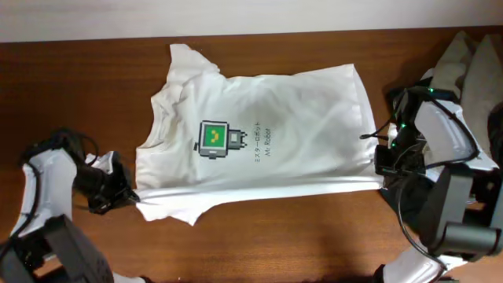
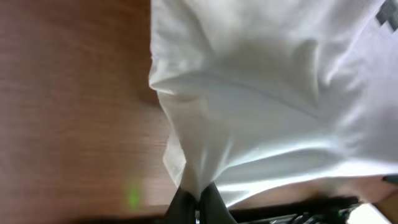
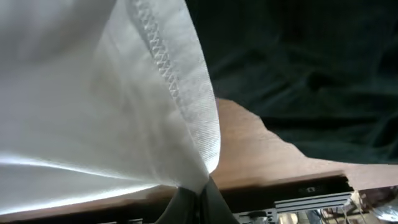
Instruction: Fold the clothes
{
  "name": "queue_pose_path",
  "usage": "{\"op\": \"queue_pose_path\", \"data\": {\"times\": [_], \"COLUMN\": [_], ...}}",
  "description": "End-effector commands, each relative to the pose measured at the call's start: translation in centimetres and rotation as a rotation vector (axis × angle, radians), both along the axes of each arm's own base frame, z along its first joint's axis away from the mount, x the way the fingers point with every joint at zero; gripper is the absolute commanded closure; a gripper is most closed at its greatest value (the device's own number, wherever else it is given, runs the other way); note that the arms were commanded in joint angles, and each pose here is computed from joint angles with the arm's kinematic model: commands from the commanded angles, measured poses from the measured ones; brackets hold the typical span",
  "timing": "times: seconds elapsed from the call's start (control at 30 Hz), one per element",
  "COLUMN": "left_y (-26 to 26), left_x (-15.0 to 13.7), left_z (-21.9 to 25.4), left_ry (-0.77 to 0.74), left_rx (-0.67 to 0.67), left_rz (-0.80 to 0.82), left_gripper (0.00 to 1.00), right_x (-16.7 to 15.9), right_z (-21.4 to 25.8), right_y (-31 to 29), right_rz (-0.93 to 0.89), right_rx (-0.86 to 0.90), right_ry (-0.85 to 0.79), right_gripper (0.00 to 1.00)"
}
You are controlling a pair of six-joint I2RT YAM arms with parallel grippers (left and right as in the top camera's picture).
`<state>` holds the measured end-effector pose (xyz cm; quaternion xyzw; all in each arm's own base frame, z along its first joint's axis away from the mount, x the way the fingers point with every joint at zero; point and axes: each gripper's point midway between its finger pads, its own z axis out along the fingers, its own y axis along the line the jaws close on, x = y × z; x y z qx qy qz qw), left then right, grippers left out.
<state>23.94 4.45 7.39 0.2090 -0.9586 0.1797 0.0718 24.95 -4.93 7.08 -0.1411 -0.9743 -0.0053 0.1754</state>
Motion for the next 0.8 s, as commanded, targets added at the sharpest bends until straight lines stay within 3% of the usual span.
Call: {"op": "queue_pose_path", "data": {"times": [0.0,0.07,0.13,0.37,0.43,0.47,0.53,0.57,0.63,0.7,0.77], "left_y": [0.5,-0.3,-0.1,1.0,0.6,0.6,0.3,0.1,0.4,2.2,2.7], "left_x": [0.3,3.2,7.0,13.3,14.8,15.6,16.7,16.6,14.5,11.6,10.6], "left_z": [0.8,1.4,2.3,4.1,4.4,4.5,5.0,4.8,3.2,0.8,-1.8], "left_ry": [-0.076,-0.211,-0.389,-0.640,-0.693,-0.721,-0.766,-0.754,-0.637,-0.467,-0.413], "left_rx": [-0.013,-0.070,-0.097,-0.018,0.035,0.074,0.119,0.120,0.149,0.266,0.297], "left_rz": [0.079,0.078,0.080,0.088,0.044,0.025,-0.001,-0.006,0.009,0.025,0.026], "left_gripper": [1.00,1.00,1.00,0.99,0.96,0.78,0.42,0.34,0.34,0.32,0.29], "right_x": [0.5,2.1,5.6,13.0,14.6,15.3,16.0,15.8,14.3,12.0,10.7], "right_z": [0.4,-0.1,-0.7,-0.4,0.0,0.2,0.4,0.4,-0.1,-1.3,-3.4], "right_y": [-0.1,-0.4,-0.7,0.0,0.0,-0.1,-0.3,-0.2,0.1,0.6,0.8], "right_rz": [-0.002,-0.002,-0.007,-0.014,-0.010,-0.008,-0.006,-0.006,-0.011,-0.001,0.000], "right_rx": [-0.012,-0.025,-0.030,0.035,0.040,0.039,0.033,0.034,0.046,0.064,0.068], "right_ry": [-0.049,-0.115,-0.260,-0.563,-0.631,-0.662,-0.693,-0.683,-0.621,-0.532,-0.507], "right_gripper": [0.96,0.96,0.97,0.96,0.88,0.82,0.57,0.48,0.49,0.49,0.49]}}
